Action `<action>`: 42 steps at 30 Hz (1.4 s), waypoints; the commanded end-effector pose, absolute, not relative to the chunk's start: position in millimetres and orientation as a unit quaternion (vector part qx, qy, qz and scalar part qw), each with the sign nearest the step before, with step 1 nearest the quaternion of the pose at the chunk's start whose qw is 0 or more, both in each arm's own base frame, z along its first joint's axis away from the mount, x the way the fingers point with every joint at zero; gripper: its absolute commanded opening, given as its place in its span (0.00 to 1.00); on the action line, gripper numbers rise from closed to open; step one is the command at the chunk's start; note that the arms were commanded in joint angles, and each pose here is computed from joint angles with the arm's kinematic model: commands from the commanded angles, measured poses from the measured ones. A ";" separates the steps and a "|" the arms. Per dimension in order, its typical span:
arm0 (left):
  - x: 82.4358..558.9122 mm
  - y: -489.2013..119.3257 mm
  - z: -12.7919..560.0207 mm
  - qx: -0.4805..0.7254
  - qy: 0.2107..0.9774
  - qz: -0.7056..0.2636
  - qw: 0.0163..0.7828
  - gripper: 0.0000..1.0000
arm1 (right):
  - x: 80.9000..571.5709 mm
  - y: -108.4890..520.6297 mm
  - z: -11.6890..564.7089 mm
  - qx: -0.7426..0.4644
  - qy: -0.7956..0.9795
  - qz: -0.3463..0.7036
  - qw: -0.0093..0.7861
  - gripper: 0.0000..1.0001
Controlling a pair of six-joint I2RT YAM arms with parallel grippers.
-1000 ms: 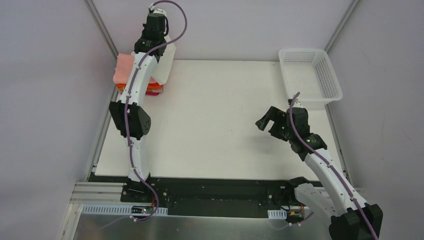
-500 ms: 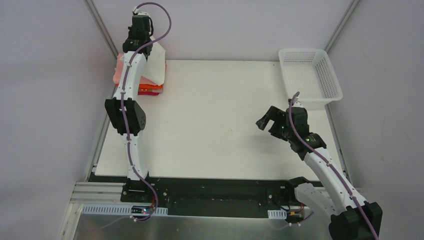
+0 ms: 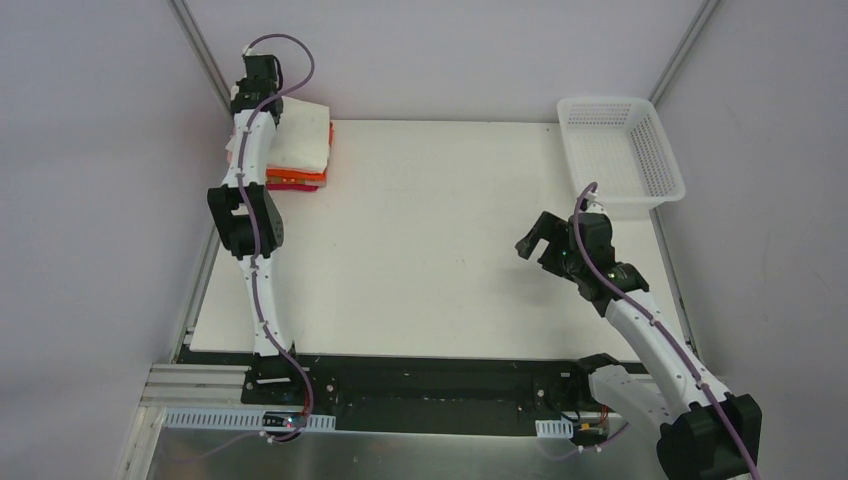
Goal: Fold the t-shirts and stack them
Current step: Put the neatly folded tshirt into the corner of the board with the left arm, then reset both arms
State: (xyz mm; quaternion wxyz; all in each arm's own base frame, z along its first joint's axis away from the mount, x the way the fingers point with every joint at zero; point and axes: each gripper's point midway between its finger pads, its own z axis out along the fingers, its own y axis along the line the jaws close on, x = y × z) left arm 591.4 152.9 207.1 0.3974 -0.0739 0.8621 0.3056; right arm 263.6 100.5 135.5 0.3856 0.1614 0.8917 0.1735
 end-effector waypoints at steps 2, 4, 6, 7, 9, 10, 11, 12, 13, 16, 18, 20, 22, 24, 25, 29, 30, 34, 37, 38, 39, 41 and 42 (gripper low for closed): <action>597.5 170.6 242.6 -0.111 0.833 0.312 0.443 0.00 | 272.7 96.4 142.1 0.162 0.884 0.162 0.407 1.00; 597.0 176.2 236.8 -0.113 0.834 0.319 0.436 0.00 | 273.3 96.1 142.1 0.162 0.885 0.161 0.407 1.00; 596.4 180.6 230.0 -0.111 0.835 0.329 0.426 0.00 | 273.7 96.0 141.8 0.162 0.885 0.159 0.407 1.00; 596.1 182.4 226.3 -0.107 0.837 0.335 0.420 0.01 | 273.7 95.8 141.2 0.162 0.885 0.158 0.406 1.00; 596.9 184.8 219.1 -0.101 0.838 0.344 0.411 0.06 | 274.3 95.6 141.2 0.164 0.885 0.158 0.406 1.00; 596.9 186.0 215.9 -0.100 0.839 0.348 0.406 0.12 | 274.4 96.0 142.0 0.164 0.885 0.159 0.406 1.00; 596.6 186.8 213.4 -0.100 0.840 0.350 0.403 0.22 | 274.5 96.4 142.3 0.163 0.885 0.160 0.406 1.00; 596.1 187.6 211.8 -0.101 0.840 0.352 0.401 0.31 | 274.5 96.3 142.4 0.163 0.885 0.159 0.407 1.00; 595.5 188.5 212.6 -0.102 0.839 0.354 0.401 0.42 | 274.5 96.0 142.5 0.164 0.884 0.159 0.407 1.00; 592.6 187.5 228.6 -0.116 0.831 0.352 0.415 0.69 | 274.6 95.8 143.3 0.165 0.884 0.159 0.407 1.00; 591.2 183.2 245.0 -0.123 0.826 0.337 0.434 0.91 | 274.5 96.3 144.6 0.165 0.884 0.161 0.408 1.00; 587.6 176.7 264.4 -0.133 0.821 0.316 0.457 0.99 | 274.0 97.0 145.5 0.166 0.883 0.164 0.408 1.00; 582.0 168.0 281.1 -0.149 0.816 0.286 0.480 0.99 | 274.0 99.0 148.1 0.166 0.881 0.171 0.409 1.00; 575.6 154.8 302.0 -0.156 0.812 0.246 0.507 0.99 | 273.3 101.1 150.7 0.167 0.880 0.178 0.408 1.00; 571.1 148.3 313.0 -0.160 0.809 0.225 0.519 0.99 | 272.8 102.2 151.3 0.168 0.880 0.181 0.406 1.00; 541.8 120.7 362.0 -0.181 0.792 0.149 0.564 0.99 | 269.6 103.4 156.2 0.174 0.879 0.188 0.402 1.00; 531.5 114.3 372.8 -0.187 0.787 0.137 0.572 0.99 | 268.9 101.9 157.5 0.178 0.878 0.186 0.403 1.00; 483.7 69.2 384.1 -0.177 0.792 0.104 0.575 0.99 | 265.5 98.5 162.2 0.196 0.875 0.184 0.402 1.00; 434.2 26.8 352.4 -0.171 0.813 0.089 0.550 0.99 | 263.8 92.7 162.6 0.213 0.874 0.173 0.402 1.00; 418.0 12.9 339.5 -0.169 0.820 0.070 0.542 0.99 | 263.1 90.1 161.7 0.221 0.873 0.167 0.401 1.00; 402.3 -0.4 326.0 -0.170 0.828 0.041 0.533 0.99 | 262.6 88.0 160.8 0.225 0.872 0.163 0.402 1.00; 370.0 -20.7 294.5 -0.186 0.840 -0.009 0.510 0.99 | 261.2 81.6 158.9 0.235 0.869 0.151 0.408 1.00; 354.8 -29.0 279.1 -0.191 0.845 -0.028 0.498 0.99 | 260.6 77.2 158.3 0.241 0.867 0.142 0.412 1.00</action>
